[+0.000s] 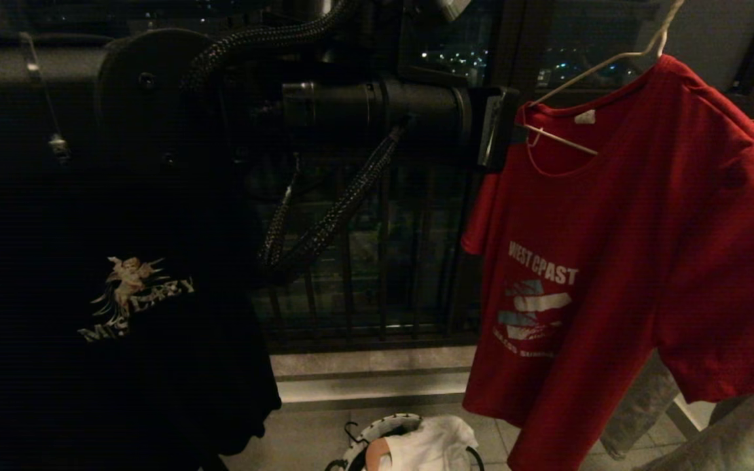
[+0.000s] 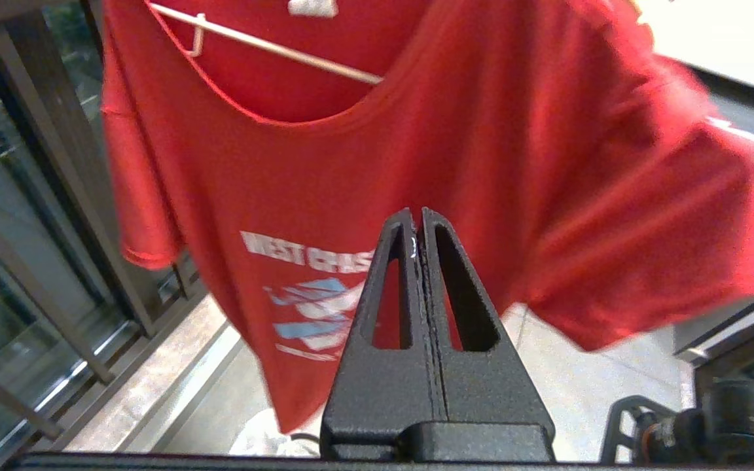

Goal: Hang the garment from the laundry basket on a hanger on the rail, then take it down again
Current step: Take the clothes off the clothes rack

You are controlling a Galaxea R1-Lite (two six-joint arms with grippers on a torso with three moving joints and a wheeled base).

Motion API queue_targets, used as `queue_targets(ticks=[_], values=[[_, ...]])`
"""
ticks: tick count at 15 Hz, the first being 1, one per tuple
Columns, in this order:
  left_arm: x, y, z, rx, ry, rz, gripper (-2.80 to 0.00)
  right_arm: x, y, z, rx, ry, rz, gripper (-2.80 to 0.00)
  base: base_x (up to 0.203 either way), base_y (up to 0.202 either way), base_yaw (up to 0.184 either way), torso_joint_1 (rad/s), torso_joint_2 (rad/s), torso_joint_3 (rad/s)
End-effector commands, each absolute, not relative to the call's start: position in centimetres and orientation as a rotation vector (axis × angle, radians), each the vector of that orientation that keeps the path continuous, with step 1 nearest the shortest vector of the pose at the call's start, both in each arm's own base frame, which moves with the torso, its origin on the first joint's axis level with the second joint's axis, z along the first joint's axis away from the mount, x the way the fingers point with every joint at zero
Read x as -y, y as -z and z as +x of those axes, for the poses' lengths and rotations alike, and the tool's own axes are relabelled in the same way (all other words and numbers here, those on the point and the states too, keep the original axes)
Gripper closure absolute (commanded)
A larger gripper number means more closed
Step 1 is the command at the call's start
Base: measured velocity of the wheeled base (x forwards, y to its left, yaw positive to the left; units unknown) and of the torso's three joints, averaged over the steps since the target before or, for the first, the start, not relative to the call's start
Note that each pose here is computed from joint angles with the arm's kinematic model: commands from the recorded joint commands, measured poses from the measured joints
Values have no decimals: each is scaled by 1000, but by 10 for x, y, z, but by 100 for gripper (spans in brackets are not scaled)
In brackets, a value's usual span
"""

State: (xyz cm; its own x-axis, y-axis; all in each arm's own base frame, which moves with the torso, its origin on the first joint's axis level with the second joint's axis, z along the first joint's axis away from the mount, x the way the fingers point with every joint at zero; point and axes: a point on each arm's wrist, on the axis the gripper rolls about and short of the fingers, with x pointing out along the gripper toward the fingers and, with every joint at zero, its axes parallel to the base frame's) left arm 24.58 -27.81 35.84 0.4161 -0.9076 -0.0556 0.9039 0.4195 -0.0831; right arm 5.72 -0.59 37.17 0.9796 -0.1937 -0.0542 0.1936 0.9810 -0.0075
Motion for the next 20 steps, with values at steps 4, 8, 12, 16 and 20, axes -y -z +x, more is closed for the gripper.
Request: queue_targets(ticks=[4, 8, 12, 16, 20], values=[[281, -343, 247, -156, 1085, -18, 0, 5, -358, 40, -95, 192, -91, 0, 0, 0, 0, 0, 0, 0], [273, -315, 243, -260, 977, 23, 0, 5, -350, 33, -182, 179, -93, 0, 0, 0, 0, 0, 0, 0], [256, -281, 246, -381, 829, 75, 0, 4, -339, 30, -285, 131, -113, 0, 0, 0, 0, 0, 0, 0], [214, -265, 252, -454, 677, 47, 0, 0, -319, 9, -292, -14, -197, 0, 0, 0, 0, 0, 0, 0], [192, -272, 249, -451, 616, -9, 0, 0, -314, 5, -305, -18, -202, 0, 0, 0, 0, 0, 0, 0]])
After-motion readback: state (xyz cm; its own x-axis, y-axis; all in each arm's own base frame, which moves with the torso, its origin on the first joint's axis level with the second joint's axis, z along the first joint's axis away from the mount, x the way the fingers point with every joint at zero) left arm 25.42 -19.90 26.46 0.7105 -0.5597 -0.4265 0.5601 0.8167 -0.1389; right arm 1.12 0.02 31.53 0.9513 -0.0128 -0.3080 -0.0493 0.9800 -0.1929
